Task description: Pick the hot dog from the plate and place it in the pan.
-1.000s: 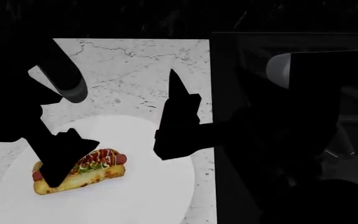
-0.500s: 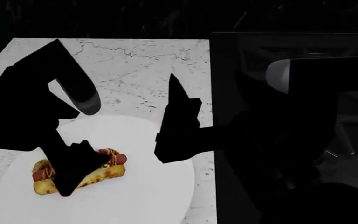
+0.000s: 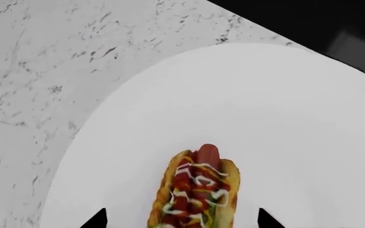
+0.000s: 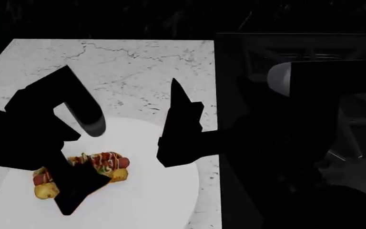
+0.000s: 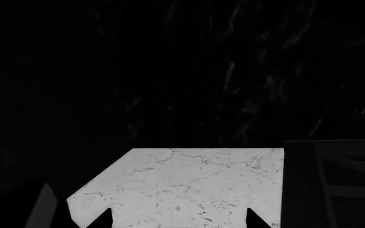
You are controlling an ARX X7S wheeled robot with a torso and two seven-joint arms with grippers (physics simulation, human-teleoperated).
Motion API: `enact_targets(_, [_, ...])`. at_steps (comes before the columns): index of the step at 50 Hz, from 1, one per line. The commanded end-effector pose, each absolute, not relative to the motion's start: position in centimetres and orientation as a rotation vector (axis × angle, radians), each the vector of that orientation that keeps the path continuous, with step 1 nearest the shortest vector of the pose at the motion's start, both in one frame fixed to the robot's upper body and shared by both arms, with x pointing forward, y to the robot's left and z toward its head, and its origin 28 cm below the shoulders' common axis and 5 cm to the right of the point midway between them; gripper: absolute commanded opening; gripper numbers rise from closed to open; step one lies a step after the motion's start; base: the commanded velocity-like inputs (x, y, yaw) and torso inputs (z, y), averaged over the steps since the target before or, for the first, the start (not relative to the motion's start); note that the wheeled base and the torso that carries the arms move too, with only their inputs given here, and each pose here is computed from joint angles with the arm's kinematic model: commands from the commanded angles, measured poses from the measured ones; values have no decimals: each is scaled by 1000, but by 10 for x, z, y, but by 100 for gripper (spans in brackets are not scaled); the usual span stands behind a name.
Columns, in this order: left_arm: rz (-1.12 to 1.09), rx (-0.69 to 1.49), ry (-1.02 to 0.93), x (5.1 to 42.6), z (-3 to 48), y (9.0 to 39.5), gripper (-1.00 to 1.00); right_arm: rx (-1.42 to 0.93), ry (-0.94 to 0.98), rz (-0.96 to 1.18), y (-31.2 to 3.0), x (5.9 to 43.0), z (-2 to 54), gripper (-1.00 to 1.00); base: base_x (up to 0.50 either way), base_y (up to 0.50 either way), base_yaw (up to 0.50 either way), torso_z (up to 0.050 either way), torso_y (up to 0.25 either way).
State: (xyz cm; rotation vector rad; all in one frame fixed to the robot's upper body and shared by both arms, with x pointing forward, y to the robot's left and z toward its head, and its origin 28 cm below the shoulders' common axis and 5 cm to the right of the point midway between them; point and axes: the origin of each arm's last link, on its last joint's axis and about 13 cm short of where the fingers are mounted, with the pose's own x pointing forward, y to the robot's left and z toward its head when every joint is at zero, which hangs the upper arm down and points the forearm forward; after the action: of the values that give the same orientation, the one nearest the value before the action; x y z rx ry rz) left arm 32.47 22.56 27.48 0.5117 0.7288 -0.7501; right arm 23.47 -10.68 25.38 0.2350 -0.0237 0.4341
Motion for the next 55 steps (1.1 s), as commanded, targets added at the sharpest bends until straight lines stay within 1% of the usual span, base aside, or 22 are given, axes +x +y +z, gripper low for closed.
enact_targets(1, [-748, 519, 751, 327, 269, 226, 100, 250, -26, 429, -107, 237, 253, 100, 0, 0, 0, 0, 0])
enact_targets(55, [-712, 568, 853, 323, 255, 232, 100, 261, -30, 435, -108, 236, 250, 100, 0, 0, 0, 0, 0])
